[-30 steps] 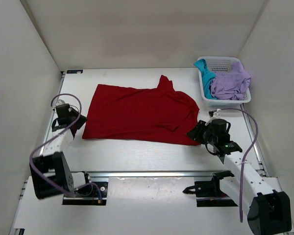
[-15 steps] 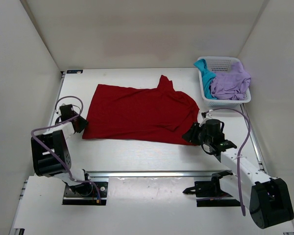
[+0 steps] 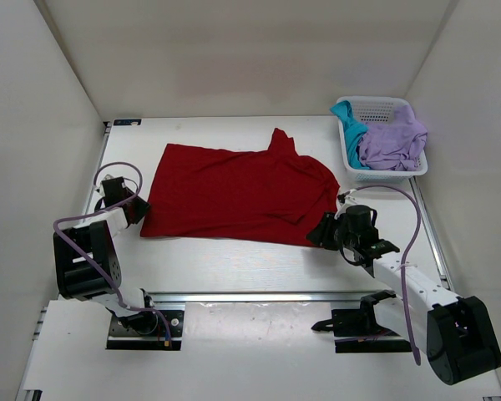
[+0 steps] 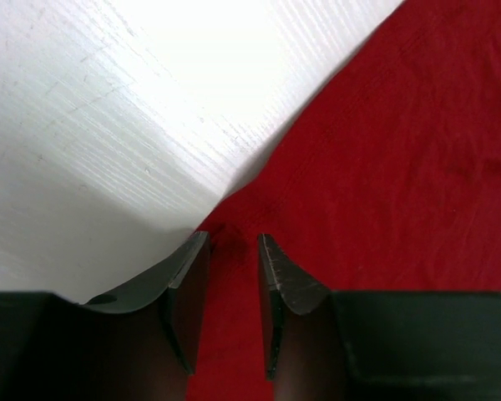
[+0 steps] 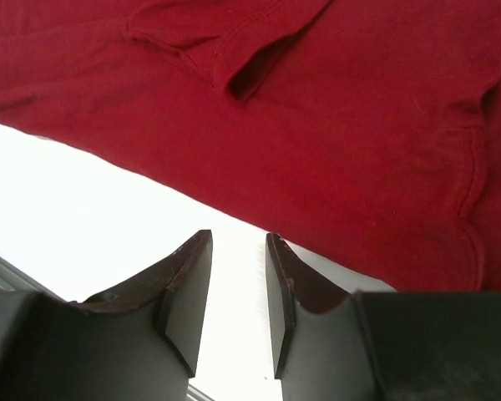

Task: Fold and stack the t-shirts
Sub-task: Fold the flattened tshirt in 1/3 of the way

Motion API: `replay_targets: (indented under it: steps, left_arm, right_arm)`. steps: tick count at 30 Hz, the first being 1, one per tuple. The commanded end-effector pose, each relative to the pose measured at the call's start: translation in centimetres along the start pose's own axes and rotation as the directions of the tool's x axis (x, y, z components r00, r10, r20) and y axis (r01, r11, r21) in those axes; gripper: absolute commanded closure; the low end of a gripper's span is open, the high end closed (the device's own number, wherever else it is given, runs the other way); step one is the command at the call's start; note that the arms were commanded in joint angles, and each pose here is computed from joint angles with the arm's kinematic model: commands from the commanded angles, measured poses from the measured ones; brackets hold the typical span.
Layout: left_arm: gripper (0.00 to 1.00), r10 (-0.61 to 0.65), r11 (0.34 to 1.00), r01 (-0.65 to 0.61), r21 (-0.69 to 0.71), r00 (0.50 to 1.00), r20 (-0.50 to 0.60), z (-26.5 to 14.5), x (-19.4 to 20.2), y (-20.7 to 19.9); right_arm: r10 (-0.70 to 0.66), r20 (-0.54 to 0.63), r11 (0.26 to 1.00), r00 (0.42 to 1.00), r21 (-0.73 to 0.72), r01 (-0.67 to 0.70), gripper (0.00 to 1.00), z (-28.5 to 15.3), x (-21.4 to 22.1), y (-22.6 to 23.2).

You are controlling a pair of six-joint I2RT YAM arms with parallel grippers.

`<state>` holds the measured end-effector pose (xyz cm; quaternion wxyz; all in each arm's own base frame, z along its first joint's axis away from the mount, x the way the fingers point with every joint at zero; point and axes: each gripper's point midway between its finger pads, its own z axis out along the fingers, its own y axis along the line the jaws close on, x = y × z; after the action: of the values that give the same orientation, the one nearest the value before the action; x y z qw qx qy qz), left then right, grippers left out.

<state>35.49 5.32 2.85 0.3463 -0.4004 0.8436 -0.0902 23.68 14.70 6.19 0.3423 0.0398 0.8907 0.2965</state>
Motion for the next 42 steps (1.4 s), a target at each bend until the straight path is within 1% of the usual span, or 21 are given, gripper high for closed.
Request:
replay_targets:
  steps: [1,3,5,7,9,10,12,15,17,18,21,22,23,24,25,26,28,36,37,40,42]
  left_arm:
    - [0.62,0.000,0.999,-0.002,0.042,1.000,0.027,0.0,-1.0,-1.2]
    - [0.68,0.004,0.999,-0.005,0.043,1.000,0.024,-0.1,-1.0,-1.3]
    - [0.78,-0.002,0.999,0.001,0.047,0.999,0.032,-0.2,-1.3,-1.4]
    - [0.82,-0.003,0.999,0.001,0.051,0.999,0.039,-0.4,-1.3,-1.4]
    - [0.80,0.003,0.999,-0.005,0.052,0.999,0.034,-0.3,-1.2,-1.5]
    - [0.74,0.001,0.999,-0.002,0.052,1.000,0.030,-0.3,-1.2,-1.5]
    - [0.69,0.004,0.999,-0.005,0.031,1.000,0.012,0.0,-0.7,-1.0]
    - [0.68,0.013,1.000,-0.014,0.027,1.000,0.015,0.0,-0.7,-1.1]
    - [0.70,0.018,1.000,-0.018,0.018,1.000,0.006,0.1,-0.3,-0.9]
    - [0.73,0.015,1.000,-0.016,0.012,1.000,0.015,0.1,-0.8,-0.7]
    - [0.78,0.012,1.000,-0.012,0.015,1.000,-0.003,0.4,-0.3,-0.7]
    - [0.78,0.009,1.000,-0.009,0.010,1.000,-0.018,0.6,0.2,-0.3]
    - [0.83,0.022,0.999,-0.022,0.023,1.000,-0.015,0.6,0.1,-0.8]
    - [0.89,0.009,1.000,-0.008,0.021,1.000,-0.017,0.6,0.1,-0.7]
    - [0.93,0.006,1.000,-0.006,0.020,1.000,-0.017,0.6,0.1,-0.6]
    - [1.00,-0.005,1.000,0.005,0.020,1.000,-0.013,0.5,-0.3,-0.6]
    - [1.00,0.012,1.000,-0.012,0.029,1.000,0.002,-0.1,-0.5,-1.1]
    - [1.00,-0.011,0.993,-0.002,0.116,0.994,0.112,-3.8,-3.6,-3.4]
    - [1.00,-0.008,0.992,-0.006,0.129,0.994,0.111,-3.9,-3.7,-3.9]
    - [1.00,-0.017,0.991,0.002,0.136,0.994,0.111,-3.8,-3.9,-4.2]
    - [1.00,-0.023,0.989,0.008,0.144,0.994,0.103,-3.4,-3.9,-4.6]
  right_arm:
    - [-0.032,0.043,0.999,0.999,-0.017,0.032,0.69,0.2,-0.8,0.4]
    - [-0.027,0.041,0.999,0.999,-0.019,0.027,0.70,0.2,-0.6,0.4]
    - [-0.027,0.043,1.000,0.999,-0.013,0.028,0.70,0.2,-0.7,0.2]
    - [-0.026,0.042,1.000,0.999,-0.012,0.027,0.70,0.2,-0.6,0.2]
    - [-0.029,0.053,0.999,0.998,-0.019,0.030,0.70,0.1,-1.1,0.5]
    - [-0.031,0.045,0.999,0.999,-0.015,0.031,0.69,0.2,-0.8,0.4]
    - [-0.035,0.056,0.999,0.998,-0.025,0.036,0.69,0.0,-1.1,0.7]
    - [-0.023,0.056,0.999,0.998,-0.030,0.024,0.69,-0.1,-1.1,0.6]
    - [-0.022,0.060,0.999,0.998,-0.025,0.023,0.70,-0.1,-1.2,0.3]
    - [-0.022,0.069,0.999,0.997,-0.025,0.024,0.70,-0.2,-1.3,0.4]
    - [-0.019,0.068,0.999,0.998,-0.034,0.021,0.70,-0.2,-1.4,0.5]
    - [-0.020,0.070,0.999,0.997,-0.032,0.022,0.70,-0.3,-1.4,0.4]
    - [-0.024,0.075,0.999,0.997,-0.038,0.027,0.70,-0.3,-1.7,0.7]
    - [-0.029,0.076,0.999,0.997,-0.040,0.033,0.70,-0.3,-1.7,0.9]
    - [-0.028,0.077,0.999,0.997,-0.040,0.032,0.70,-0.2,-1.8,1.0]
    - [-0.032,0.076,0.998,0.997,-0.042,0.035,0.70,-0.2,-1.7,1.0]
    - [-0.032,0.071,0.998,0.997,-0.044,0.035,0.70,-0.1,-1.5,1.0]
    - [-0.032,0.060,0.998,0.998,-0.045,0.034,0.69,0.3,-1.4,0.9]
    - [-0.021,0.046,0.999,0.999,-0.037,0.022,0.70,0.5,-1.0,0.5]
    - [-0.030,0.060,0.999,0.998,-0.034,0.032,0.70,0.5,-1.4,0.5]
    - [-0.019,0.050,0.999,0.999,-0.034,0.021,0.70,0.5,-0.9,0.2]
